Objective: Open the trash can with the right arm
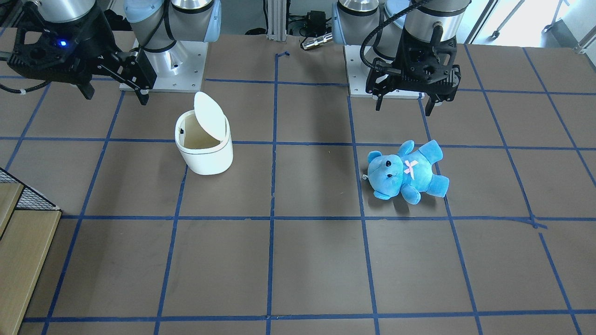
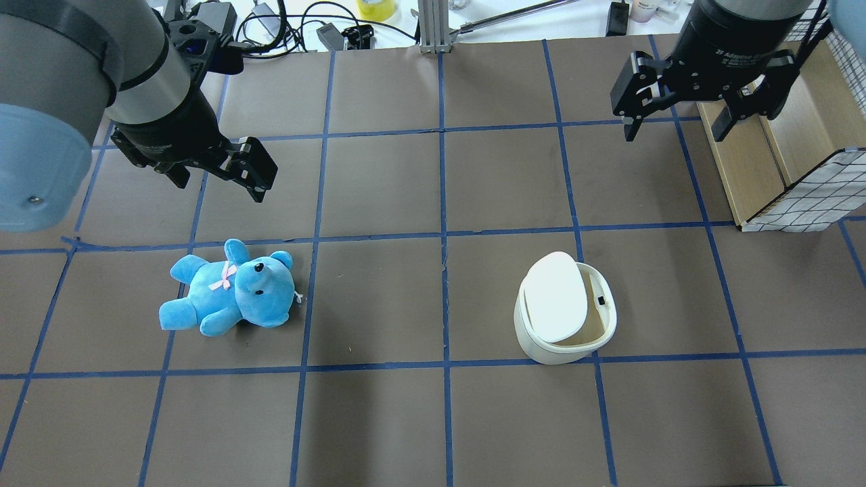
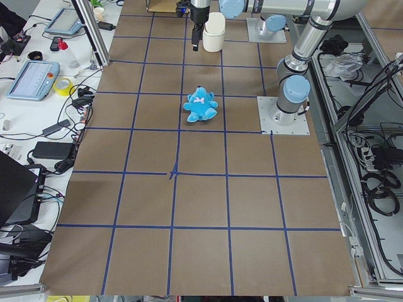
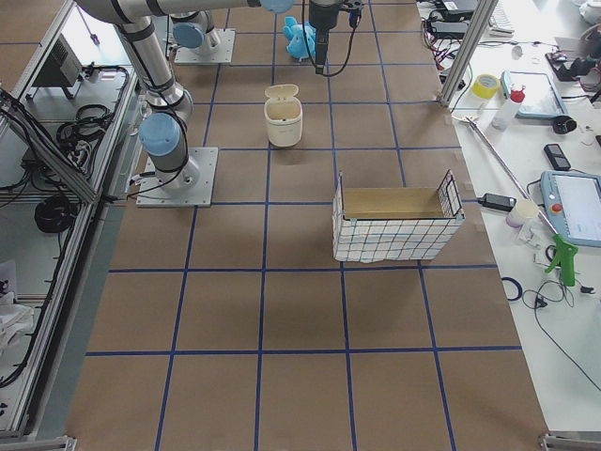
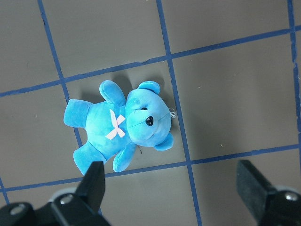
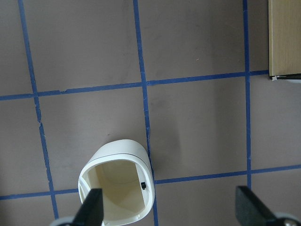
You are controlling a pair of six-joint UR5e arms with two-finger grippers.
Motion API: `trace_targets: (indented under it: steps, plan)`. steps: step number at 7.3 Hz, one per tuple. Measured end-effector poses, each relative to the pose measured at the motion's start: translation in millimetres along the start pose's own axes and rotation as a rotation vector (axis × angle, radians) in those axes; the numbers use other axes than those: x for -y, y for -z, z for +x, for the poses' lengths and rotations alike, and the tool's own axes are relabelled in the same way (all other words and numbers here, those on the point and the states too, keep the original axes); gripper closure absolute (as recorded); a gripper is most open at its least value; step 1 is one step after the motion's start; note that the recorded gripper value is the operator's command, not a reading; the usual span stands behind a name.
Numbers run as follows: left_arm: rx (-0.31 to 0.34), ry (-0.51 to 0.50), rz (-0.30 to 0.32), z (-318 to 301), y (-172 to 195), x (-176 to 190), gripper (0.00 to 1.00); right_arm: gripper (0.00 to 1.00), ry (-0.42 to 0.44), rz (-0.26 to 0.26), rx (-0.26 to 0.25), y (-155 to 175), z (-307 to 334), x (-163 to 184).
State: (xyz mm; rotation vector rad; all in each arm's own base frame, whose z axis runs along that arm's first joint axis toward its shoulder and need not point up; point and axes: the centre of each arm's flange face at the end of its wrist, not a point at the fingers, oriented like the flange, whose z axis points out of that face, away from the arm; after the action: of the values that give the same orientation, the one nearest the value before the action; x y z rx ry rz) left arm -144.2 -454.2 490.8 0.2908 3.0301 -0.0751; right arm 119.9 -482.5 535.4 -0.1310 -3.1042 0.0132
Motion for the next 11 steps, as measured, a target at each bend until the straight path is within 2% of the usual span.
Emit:
trace_targets:
  steps: [11]
  plan:
    - [0.0,0.0,0.0,0.0,0.0,0.0,0.0,0.0,0.006,-0.003,0.012,-0.4,-2.5,-1.5]
